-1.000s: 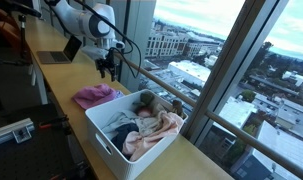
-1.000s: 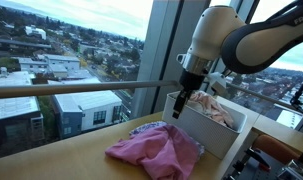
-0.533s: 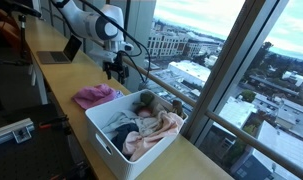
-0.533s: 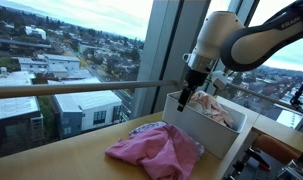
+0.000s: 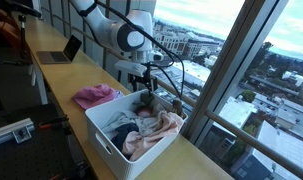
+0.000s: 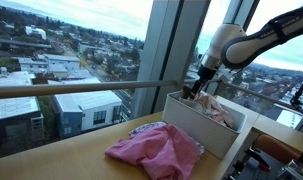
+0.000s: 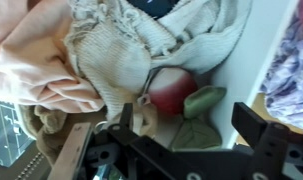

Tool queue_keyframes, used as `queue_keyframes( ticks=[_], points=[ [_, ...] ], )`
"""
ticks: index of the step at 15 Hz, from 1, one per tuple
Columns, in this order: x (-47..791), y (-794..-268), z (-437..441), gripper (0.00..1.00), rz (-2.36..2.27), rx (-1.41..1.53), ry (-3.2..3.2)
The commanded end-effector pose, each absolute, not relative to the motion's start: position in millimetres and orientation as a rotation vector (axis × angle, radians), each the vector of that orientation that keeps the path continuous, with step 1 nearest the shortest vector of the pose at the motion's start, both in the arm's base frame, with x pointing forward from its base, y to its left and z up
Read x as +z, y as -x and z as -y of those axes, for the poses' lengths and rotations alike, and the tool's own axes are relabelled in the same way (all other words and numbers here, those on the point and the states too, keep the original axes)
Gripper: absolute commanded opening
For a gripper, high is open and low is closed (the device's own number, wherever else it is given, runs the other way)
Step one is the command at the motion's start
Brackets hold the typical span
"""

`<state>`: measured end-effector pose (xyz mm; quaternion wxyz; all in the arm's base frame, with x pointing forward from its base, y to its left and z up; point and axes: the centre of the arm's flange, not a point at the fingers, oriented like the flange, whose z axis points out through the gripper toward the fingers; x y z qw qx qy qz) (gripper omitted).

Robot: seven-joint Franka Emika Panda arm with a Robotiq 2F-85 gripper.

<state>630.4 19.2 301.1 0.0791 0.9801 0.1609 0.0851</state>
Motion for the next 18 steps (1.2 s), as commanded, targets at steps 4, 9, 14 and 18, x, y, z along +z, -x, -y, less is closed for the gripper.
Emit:
queue_keyframes(
  ticks=[4,9,14,18],
  points=[
    [250.5,-683.8,57.3,1.00,-0.418,0.197,-2.933],
    [188.3,-695.4,95.8,1.00,-0.382,0.101,-2.929],
    [150.7,-690.0,109.0,1.00,-0.375,0.049,-2.932],
    [136.3,-676.8,85.2,0.97,-0.430,0.025,-2.913]
  ],
)
